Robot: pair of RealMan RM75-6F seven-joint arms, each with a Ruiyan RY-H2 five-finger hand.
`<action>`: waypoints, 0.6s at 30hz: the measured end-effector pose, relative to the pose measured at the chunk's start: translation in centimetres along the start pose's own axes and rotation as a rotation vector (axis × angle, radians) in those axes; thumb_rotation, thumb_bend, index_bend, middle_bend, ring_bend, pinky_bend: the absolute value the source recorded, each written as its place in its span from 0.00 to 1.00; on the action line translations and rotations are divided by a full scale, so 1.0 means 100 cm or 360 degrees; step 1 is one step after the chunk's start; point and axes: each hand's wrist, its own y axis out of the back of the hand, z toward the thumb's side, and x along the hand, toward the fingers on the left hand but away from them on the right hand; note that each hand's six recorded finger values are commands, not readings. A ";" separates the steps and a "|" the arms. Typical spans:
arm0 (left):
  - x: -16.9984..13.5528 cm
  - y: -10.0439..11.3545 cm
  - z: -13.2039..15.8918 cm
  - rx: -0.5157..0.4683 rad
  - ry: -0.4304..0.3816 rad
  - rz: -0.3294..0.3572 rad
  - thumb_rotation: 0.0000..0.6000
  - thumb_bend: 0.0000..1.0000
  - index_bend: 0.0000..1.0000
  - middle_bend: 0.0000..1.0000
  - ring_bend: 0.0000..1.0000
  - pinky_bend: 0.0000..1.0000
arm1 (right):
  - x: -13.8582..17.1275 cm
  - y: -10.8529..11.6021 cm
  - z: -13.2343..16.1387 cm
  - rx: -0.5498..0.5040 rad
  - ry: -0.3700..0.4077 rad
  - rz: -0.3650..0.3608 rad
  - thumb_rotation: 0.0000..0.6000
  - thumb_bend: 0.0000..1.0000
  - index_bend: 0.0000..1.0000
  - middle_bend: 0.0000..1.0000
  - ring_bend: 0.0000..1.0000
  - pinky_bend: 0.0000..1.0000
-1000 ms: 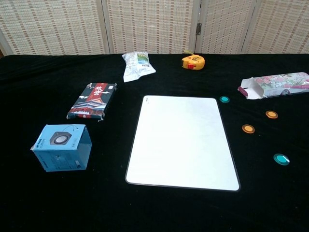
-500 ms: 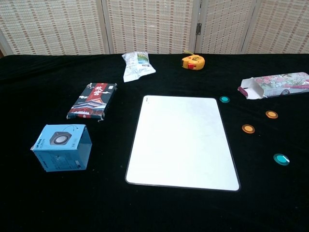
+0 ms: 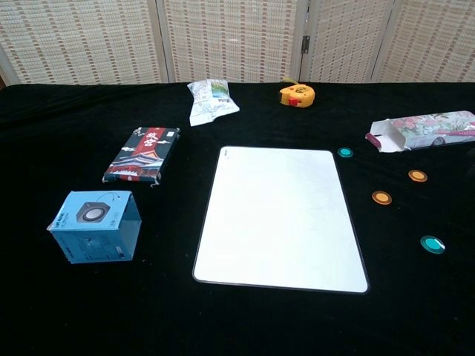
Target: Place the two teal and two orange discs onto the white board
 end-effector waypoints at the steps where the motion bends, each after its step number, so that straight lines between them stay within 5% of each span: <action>1: 0.000 0.000 0.000 0.0001 0.0000 -0.0001 1.00 0.15 0.04 0.08 0.06 0.00 | -0.005 -0.007 0.000 0.0000 0.0003 0.0032 1.00 0.38 0.33 0.14 0.11 0.03; 18: 0.001 -0.004 -0.001 0.0000 0.0007 -0.0019 1.00 0.15 0.04 0.08 0.06 0.00 | -0.056 -0.048 -0.001 -0.0023 0.0024 0.0204 1.00 0.38 0.40 0.15 0.12 0.04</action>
